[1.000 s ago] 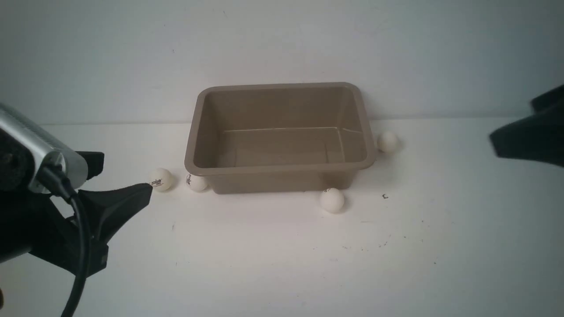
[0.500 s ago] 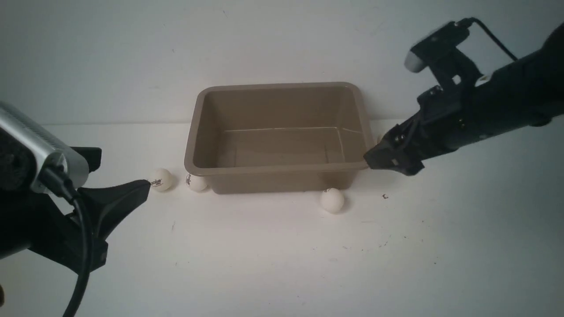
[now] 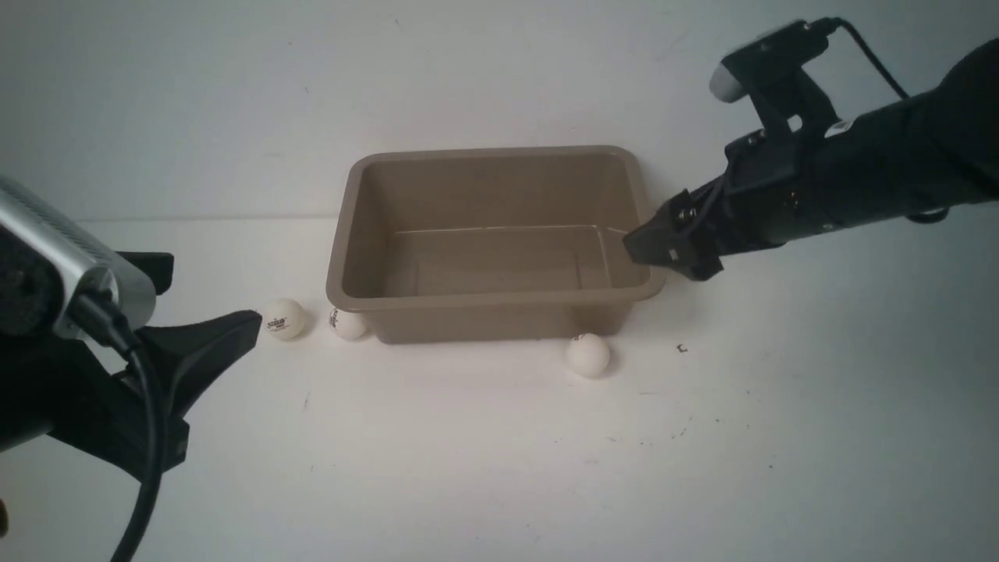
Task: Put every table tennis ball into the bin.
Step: Use the right arm to clamp the table tennis ball closest to it
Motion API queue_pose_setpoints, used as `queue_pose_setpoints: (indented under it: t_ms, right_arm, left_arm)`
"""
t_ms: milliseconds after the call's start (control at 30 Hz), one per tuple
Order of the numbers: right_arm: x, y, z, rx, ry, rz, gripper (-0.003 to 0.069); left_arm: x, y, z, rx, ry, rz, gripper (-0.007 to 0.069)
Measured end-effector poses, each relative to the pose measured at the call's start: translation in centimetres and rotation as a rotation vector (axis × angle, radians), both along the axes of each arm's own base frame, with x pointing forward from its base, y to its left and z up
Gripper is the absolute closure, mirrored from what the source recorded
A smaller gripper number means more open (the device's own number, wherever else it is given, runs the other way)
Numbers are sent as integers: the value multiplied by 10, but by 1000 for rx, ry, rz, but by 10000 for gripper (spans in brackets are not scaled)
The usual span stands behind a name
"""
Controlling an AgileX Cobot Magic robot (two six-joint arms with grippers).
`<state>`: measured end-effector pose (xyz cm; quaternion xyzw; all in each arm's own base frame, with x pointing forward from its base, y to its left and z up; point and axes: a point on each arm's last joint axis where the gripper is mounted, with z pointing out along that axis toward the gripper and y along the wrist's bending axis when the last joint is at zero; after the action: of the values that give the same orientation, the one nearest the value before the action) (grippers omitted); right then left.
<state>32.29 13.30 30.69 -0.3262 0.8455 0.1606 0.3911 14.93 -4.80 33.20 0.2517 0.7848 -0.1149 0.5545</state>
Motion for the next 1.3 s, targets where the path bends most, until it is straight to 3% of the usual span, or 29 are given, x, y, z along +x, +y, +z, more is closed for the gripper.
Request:
queue_pose_setpoints:
  t_ms: [167,300,533,867,1000,1167,1300]
  right_arm:
    - [-28,-10,32,-35,-30,15,71]
    - [-51,-15,36,-41,68,29,71]
    - [-72,-15,-28,10,252,23,71]
    - [-56,-19,-81,173,117,-211,71]
    - [-47,-3,-106,143,108,-193,71]
    - [-41,27,-133,-47,48,-85,71]
    - [-32,39,-144,-105,36,-62,71]
  left_arm:
    - [0,0,0,0,-1,1,126]
    - [0,0,0,-6,0,1,126]
    - [0,0,1,-6,-4,-2,126]
    - [0,-1,1,-9,-8,-4,126]
    - [0,-1,1,-9,-8,-4,126]
    - [0,-1,1,-9,-8,-4,126]
    - [0,-1,1,-9,-8,-4,126]
